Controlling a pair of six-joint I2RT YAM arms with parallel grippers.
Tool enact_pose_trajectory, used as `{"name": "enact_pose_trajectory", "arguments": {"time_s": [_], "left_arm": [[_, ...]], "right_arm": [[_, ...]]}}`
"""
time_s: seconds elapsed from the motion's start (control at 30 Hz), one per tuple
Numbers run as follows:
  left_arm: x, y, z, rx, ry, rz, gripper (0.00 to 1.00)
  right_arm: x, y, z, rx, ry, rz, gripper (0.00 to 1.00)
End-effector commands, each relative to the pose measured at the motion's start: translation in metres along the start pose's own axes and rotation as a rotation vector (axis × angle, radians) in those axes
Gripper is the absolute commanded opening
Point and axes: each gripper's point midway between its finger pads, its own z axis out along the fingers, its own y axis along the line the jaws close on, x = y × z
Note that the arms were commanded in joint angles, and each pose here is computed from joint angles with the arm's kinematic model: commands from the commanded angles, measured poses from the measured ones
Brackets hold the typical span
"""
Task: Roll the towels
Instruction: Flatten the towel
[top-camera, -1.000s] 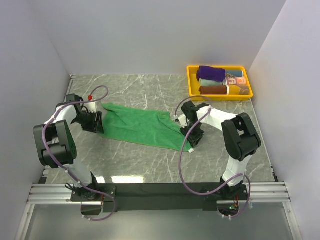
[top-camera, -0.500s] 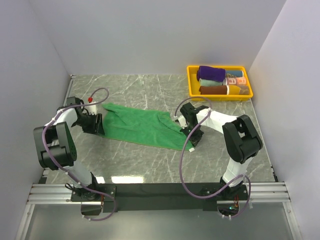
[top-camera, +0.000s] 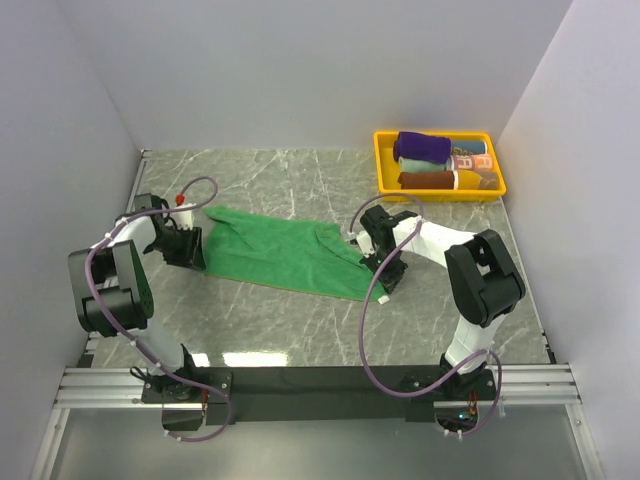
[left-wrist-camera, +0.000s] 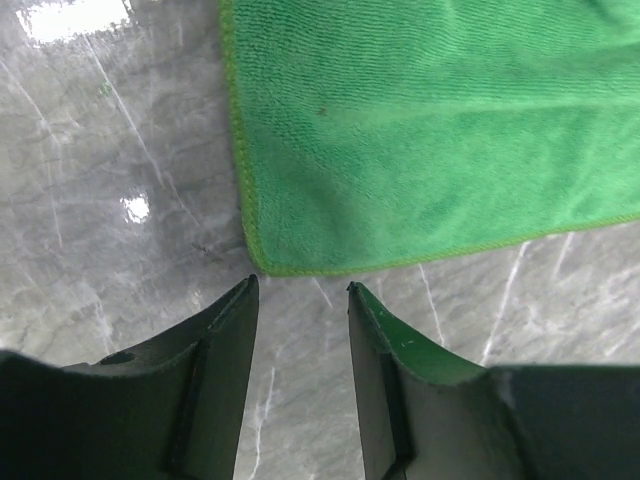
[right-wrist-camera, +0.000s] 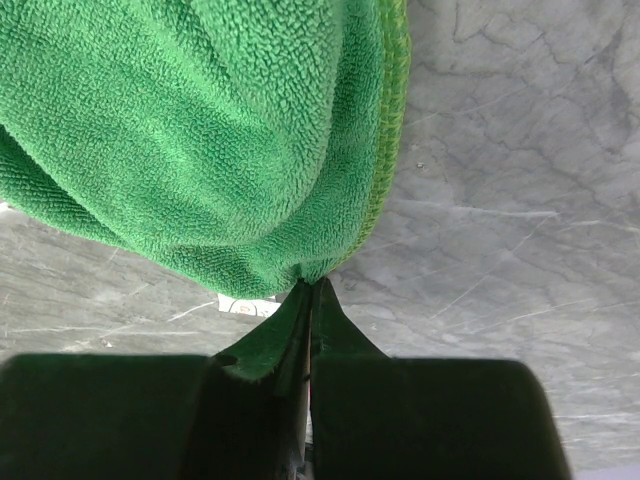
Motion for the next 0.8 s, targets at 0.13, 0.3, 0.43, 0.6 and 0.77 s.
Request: {"name": "enact_pose_trajectory", "arguments": {"time_s": [0.13, 0.3, 0.43, 0.6, 0.77], "left_arm": [[-0.006, 0.013, 0.016, -0.026, -0.003, -0.029, 0.47], [-0.013, 0.007, 0.027, 0.038, -0.002, -0.064, 0.26], [-0.027, -0.006, 0.015, 0.114, -0.020, -0.052, 0.01], [-0.107, -0.021, -0.041, 0.172, -0.224, -0.015, 0.01], [-0.201, -0.022, -0.108, 0.120, -0.477, 0.042, 0.00]], "right_arm": [[-0.005, 0.002, -0.010, -0.016, -0.048, 0.022, 0.00], [-0.006, -0.005, -0.014, -0.046, -0.057, 0.062, 0.00], [-0.022, -0.017, -0.035, -0.087, -0.119, 0.102, 0.00], [-0.089, -0.063, -0.106, -0.059, -0.343, 0.076, 0.00], [-0.157, -0.123, -0.177, -0.004, -0.556, 0.061, 0.00]]}}
